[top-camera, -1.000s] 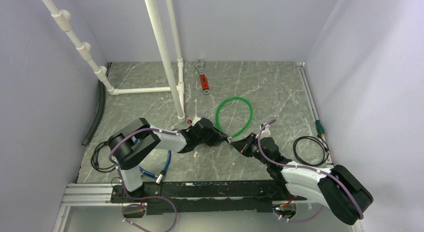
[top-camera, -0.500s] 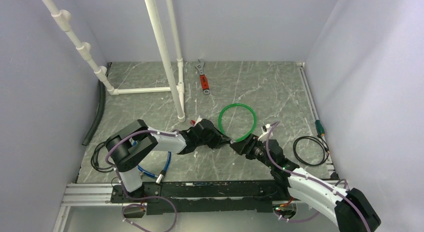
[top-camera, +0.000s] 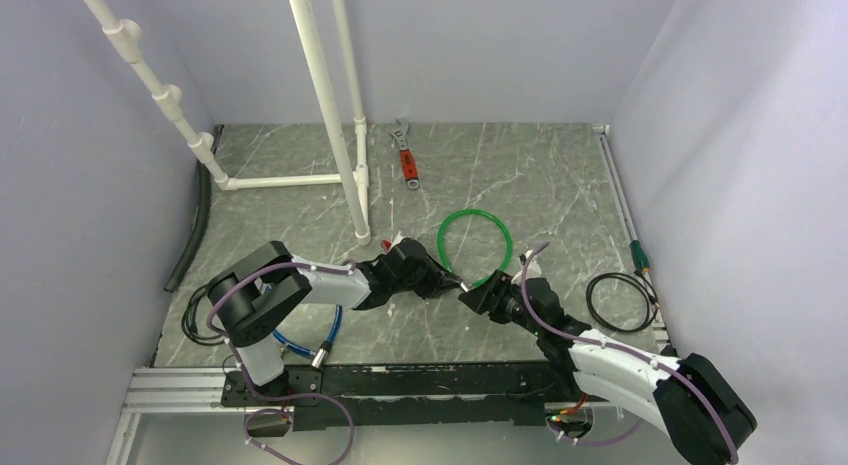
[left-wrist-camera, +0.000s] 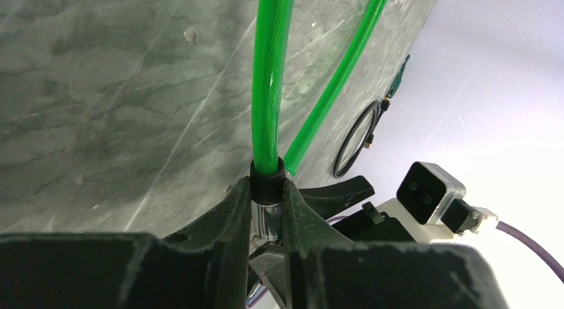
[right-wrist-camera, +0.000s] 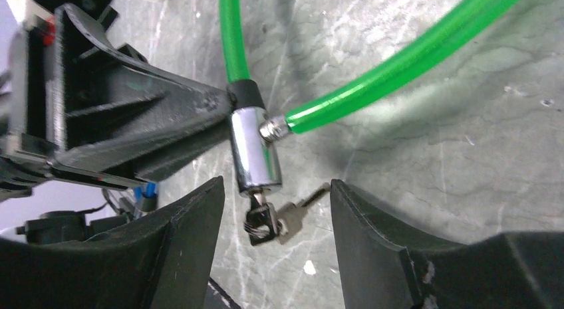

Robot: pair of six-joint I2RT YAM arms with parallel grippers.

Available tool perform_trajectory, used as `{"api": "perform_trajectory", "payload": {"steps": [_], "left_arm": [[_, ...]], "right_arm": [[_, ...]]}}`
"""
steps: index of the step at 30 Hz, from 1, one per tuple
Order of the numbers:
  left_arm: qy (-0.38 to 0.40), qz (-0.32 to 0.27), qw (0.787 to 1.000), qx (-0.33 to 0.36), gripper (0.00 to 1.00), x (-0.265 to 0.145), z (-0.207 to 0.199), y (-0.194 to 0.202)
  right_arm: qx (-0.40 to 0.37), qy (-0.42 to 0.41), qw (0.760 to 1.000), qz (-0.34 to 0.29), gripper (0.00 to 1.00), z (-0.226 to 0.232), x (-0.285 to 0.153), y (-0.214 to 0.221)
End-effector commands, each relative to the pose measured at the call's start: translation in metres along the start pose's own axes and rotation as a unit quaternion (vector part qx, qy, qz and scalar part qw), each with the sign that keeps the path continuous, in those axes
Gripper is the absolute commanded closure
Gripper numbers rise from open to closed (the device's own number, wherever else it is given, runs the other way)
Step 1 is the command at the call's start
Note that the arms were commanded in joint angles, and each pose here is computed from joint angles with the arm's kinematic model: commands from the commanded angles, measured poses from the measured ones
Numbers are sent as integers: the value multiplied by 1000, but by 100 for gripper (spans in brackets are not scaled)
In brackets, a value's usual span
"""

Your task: Unlock with the key

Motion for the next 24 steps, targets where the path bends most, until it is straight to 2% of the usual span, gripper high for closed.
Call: {"api": "perform_trajectory", "payload": {"steps": [1,5,11,21,24], "left_arm": [[31,21,999,1,100,-7,-14,8],[33,24,999,-1,100,-7,-13,8],[38,30,999,-6,100,-8,-15,9],[42,36,998,-13,100,-9,-15,11],[41,35,998,-14,100,-9,-15,10]], "right_arm": [[16,-49,998,-35,39,14,0,-10],[29,-55,997,-54,39,15,-2,-14],[46,-43,995,-79,49,8,-4,-18],[51,-50,996,-61,55,9,0,-12],[50,-50,996,-59,64,9,1,-11]]}}
Point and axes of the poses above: each gripper's point midway between its finger pads, its own x axis out along the fingers, its own z axis along the line the jaws close on, y = z × x, the point moved 4 cm from there along -x, back along the fingers, and after that the axes turned 7 degrees about -x, right-handed, at the moved point
